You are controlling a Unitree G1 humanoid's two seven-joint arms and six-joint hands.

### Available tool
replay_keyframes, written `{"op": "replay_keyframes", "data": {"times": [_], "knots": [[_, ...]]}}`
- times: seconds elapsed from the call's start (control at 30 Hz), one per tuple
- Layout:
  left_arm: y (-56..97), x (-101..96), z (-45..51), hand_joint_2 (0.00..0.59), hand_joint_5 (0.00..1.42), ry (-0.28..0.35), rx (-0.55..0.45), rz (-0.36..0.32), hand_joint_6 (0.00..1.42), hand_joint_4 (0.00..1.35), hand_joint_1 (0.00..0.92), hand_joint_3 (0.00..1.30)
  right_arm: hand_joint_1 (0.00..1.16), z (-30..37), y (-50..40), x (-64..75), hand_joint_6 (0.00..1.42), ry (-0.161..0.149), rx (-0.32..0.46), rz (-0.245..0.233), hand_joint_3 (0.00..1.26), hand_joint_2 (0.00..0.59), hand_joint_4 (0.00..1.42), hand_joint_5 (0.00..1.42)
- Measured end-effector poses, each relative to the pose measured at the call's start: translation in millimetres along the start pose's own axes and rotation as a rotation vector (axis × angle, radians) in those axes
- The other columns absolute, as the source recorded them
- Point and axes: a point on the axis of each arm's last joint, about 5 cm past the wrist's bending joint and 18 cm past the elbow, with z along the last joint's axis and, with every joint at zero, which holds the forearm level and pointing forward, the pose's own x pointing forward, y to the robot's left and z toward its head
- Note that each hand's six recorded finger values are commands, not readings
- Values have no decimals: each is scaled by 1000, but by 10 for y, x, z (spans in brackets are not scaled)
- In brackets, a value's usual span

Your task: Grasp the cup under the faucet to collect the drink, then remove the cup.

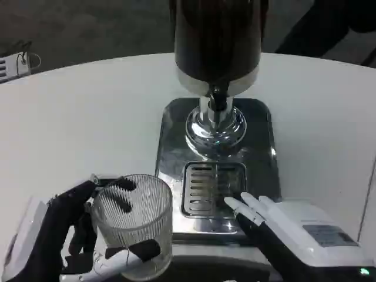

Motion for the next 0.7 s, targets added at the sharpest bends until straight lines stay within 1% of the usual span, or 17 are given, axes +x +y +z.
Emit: {"op": "replay_keyframes", "data": {"times": [0.7], "knots": [[-1, -6, -1, 0, 1287, 4, 0, 0, 1424, 1086, 588, 966, 541, 4, 3, 0, 0, -5, -2, 3, 83, 444, 0, 0]]}}
